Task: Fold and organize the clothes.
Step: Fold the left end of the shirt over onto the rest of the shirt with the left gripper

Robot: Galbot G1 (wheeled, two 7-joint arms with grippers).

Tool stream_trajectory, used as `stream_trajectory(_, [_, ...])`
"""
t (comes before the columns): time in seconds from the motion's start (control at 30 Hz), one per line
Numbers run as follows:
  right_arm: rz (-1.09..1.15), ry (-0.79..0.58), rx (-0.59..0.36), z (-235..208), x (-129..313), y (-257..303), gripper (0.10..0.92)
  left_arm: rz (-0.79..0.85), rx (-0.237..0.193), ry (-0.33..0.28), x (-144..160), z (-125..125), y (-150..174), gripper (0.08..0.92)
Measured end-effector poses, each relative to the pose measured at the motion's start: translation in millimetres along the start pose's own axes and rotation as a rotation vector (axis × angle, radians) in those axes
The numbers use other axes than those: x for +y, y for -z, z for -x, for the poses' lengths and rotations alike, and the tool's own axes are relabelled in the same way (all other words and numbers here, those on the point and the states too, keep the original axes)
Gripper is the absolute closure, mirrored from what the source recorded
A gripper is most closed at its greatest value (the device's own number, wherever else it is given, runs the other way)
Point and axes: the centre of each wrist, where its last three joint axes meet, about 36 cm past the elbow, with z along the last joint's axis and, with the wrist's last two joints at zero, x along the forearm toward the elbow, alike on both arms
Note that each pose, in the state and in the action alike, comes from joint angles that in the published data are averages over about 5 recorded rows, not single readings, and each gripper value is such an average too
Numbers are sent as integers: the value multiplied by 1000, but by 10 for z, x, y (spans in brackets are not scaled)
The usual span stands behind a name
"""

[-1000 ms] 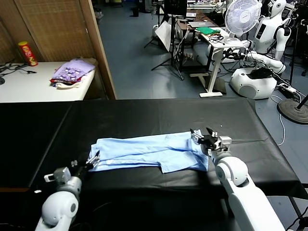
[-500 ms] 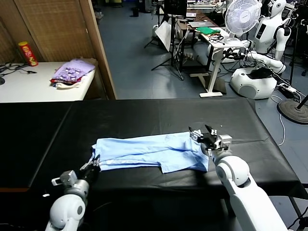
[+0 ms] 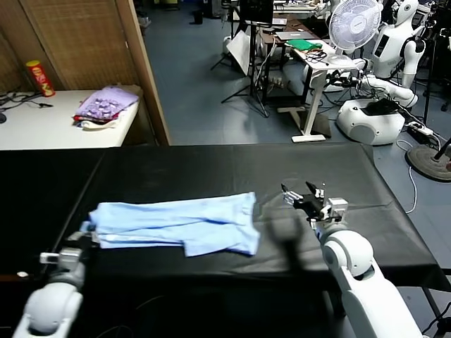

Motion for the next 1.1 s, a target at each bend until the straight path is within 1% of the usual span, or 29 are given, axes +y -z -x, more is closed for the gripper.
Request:
stream_trajectory(0.1, [0, -4, 2, -53, 4, 7, 224, 34, -11, 8, 103, -18, 115, 845])
stream_trajectory(0.2, [-3, -10, 4, -115, -4, 14, 224, -11, -23, -26, 26, -72, 288, 845])
stream_trajectory(0.3, [-8, -19, 6, -176, -19, 6, 224, -110, -43, -107, -205, -166, 495, 845])
stream_trajectory(0.47, [-17, -37, 14, -251, -34, -53, 224, -246, -78, -254, -686, -336, 791, 845])
stream_trajectory(0.63, [-20, -45, 23, -281, -15, -107, 224, -328, -102, -385, -1176, -478, 967, 845])
stream_trajectory(0.73, [-23, -45, 25, -281, 10, -126, 224, -374, -108, -444, -1421, -538, 1048, 845])
stream_trajectory(0.87, [-28, -41, 29, -273, 47, -145, 224, -414, -113, -493, -1696, -591, 1137, 845])
stream_trajectory(1.1, [-33, -35, 37, -243, 70, -170, 224, -481, -111, -546, -2062, -687, 1262, 845])
